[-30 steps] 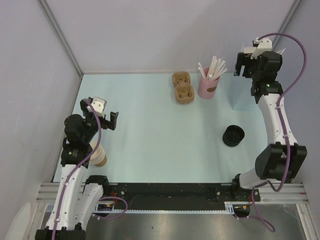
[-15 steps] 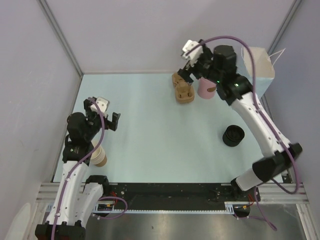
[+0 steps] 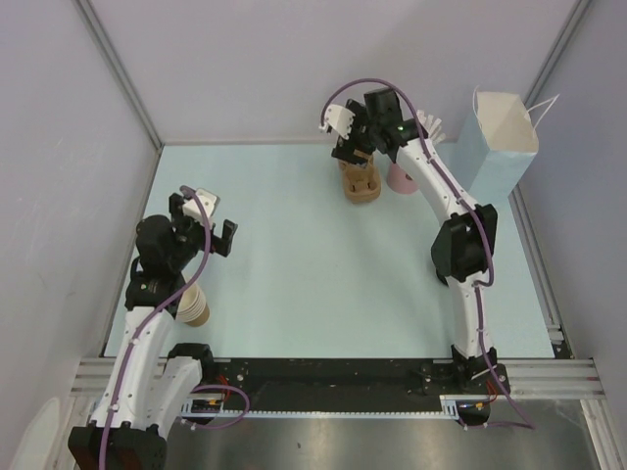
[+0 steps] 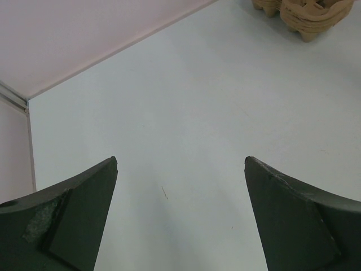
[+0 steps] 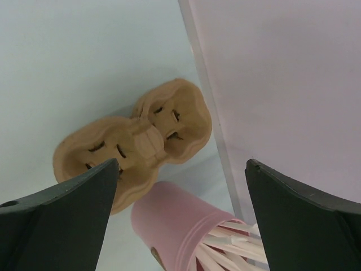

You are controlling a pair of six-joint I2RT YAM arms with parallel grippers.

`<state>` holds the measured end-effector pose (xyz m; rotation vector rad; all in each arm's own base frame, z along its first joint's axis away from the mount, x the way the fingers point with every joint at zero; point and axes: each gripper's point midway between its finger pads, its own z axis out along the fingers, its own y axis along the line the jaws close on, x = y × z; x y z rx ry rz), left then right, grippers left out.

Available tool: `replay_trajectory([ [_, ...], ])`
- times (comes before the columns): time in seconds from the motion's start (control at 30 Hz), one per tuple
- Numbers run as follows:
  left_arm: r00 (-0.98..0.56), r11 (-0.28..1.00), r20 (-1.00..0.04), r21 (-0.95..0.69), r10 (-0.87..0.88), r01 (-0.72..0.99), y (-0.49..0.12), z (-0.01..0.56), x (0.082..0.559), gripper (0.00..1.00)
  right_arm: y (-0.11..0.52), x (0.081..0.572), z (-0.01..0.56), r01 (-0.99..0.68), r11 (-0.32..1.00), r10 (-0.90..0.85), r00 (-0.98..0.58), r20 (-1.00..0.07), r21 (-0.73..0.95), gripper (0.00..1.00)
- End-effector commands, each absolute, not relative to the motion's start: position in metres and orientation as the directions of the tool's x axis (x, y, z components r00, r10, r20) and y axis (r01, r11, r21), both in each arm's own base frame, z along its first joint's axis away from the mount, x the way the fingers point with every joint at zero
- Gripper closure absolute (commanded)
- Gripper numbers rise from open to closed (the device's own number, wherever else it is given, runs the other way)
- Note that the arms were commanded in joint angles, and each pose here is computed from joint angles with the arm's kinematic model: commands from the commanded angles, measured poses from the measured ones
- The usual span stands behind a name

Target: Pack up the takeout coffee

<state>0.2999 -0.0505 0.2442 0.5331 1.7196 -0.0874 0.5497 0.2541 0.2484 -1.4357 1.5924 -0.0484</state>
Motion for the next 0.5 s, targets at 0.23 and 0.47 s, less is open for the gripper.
replay_trajectory([
  [0.23, -0.122, 0.887, -0.936, 0.262, 0.329, 0.380, -0.044, 0.243, 0.306, 0.01, 0.231, 0.558, 0.159, -0.818, 0.022, -0.911, 0.221, -0.349, -0.574, 0.00],
  [0.47, -0.132, 0.886, -0.934, 0.260, 0.332, 0.385, -0.045, 0.240, 0.307, 0.00, 0.228, 0.571, 0.129, -0.839, 0.033, -0.898, 0.213, -0.384, -0.542, 0.00],
])
